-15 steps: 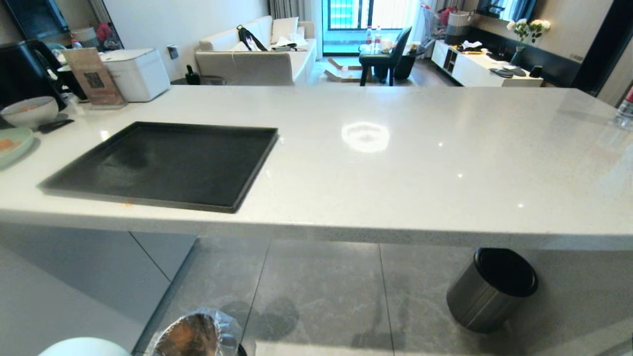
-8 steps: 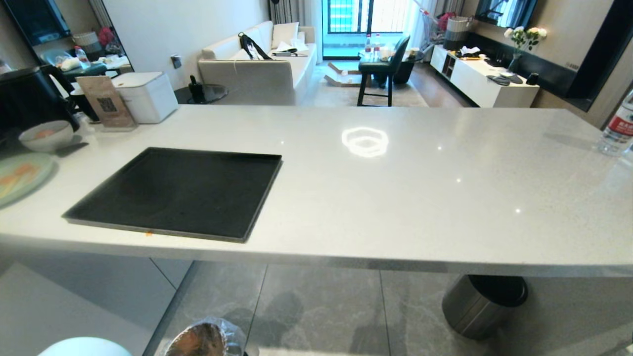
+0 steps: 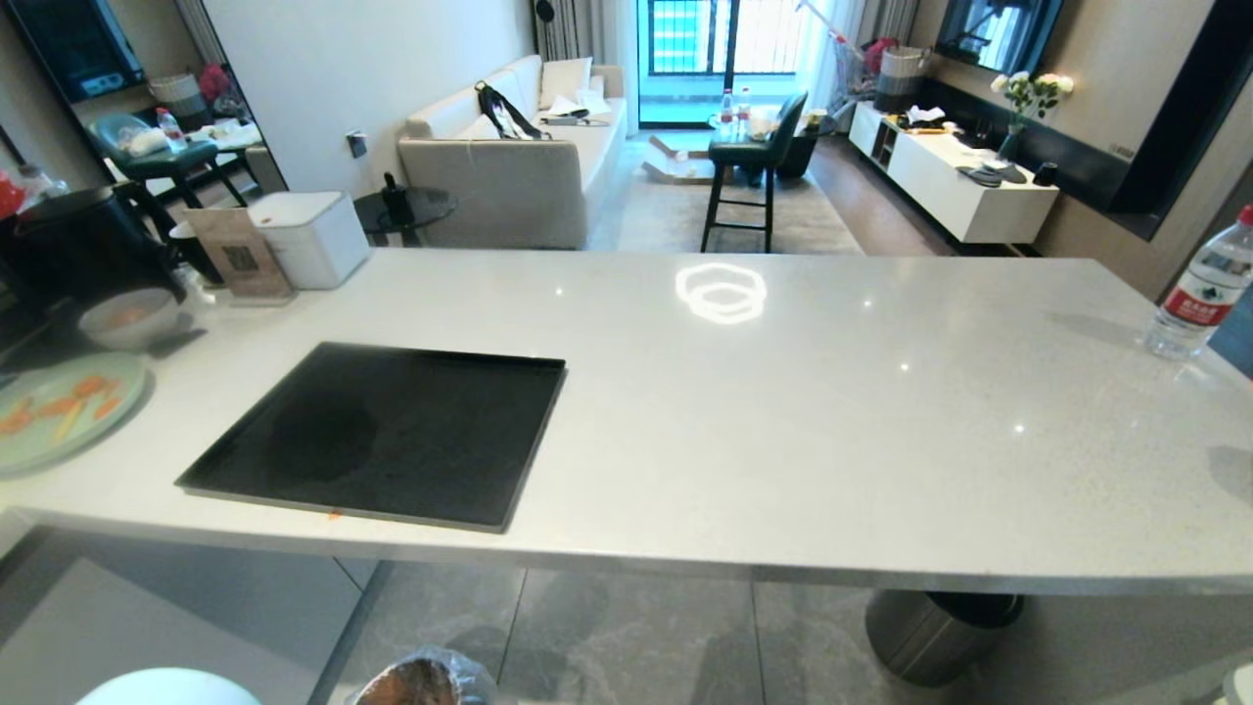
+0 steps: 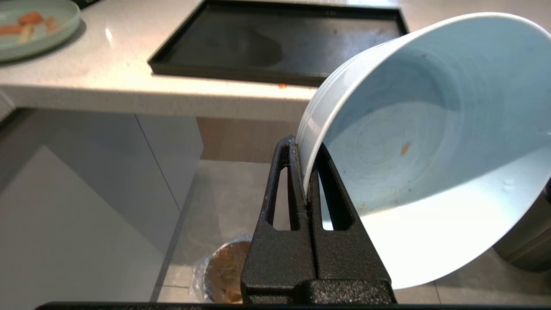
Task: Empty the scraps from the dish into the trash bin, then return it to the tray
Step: Put the bowl back to the table
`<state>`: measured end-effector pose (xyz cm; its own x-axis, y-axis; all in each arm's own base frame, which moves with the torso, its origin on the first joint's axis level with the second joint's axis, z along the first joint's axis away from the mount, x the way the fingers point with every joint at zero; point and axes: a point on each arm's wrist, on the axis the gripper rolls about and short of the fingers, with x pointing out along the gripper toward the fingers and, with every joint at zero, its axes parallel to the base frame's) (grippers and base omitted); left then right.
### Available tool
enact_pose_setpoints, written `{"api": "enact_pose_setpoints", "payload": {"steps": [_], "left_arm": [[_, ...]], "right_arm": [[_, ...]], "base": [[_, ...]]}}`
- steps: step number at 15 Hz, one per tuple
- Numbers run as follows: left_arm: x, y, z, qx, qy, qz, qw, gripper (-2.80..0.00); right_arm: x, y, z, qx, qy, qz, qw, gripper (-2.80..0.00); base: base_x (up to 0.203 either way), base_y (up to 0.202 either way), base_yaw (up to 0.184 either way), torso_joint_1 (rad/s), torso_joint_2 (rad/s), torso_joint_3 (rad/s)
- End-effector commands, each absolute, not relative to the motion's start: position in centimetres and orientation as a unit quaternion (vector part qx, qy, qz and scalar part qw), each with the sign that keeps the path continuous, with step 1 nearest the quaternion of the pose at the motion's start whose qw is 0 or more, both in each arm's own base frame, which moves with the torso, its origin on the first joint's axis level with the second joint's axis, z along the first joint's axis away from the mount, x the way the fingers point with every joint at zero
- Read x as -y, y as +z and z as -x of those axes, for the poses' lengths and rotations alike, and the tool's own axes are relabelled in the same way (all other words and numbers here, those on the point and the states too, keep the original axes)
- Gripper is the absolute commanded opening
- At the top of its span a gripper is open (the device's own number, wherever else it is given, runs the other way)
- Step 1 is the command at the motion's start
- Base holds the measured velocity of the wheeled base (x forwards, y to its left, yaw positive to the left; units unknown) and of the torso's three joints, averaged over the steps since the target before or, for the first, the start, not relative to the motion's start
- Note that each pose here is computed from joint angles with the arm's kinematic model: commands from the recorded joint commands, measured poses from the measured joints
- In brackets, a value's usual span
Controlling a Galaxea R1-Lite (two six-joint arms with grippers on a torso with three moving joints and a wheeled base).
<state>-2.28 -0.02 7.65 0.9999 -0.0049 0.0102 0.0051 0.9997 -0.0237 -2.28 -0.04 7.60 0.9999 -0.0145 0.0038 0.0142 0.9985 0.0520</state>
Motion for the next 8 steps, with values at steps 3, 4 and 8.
{"api": "enact_pose_setpoints", "payload": {"steps": [3, 4, 8], "left_arm": [[0.02, 7.65, 2.28, 0.005, -0.002, 0.012, 1.0, -2.8], [0.02, 7.65, 2.27, 0.004, -0.002, 0.012, 1.0, -2.8], [0.02, 7.66, 2.27, 0.005, -0.002, 0.012, 1.0, -2.8]], "right_arm": [[0.04, 7.59, 2.28, 0.002, -0.007, -0.026, 1.0, -2.8], [0.04, 7.6, 2.28, 0.002, -0.007, -0.026, 1.0, -2.8], [0.04, 7.59, 2.28, 0.002, -0.007, -0.026, 1.0, -2.8]], "base": [[0.0, 0.0, 0.0, 0.245, -0.63, -0.385], [0.0, 0.0, 0.0, 0.197, -0.48, -0.295], [0.0, 0.0, 0.0, 0.159, -0.38, -0.226]]}}
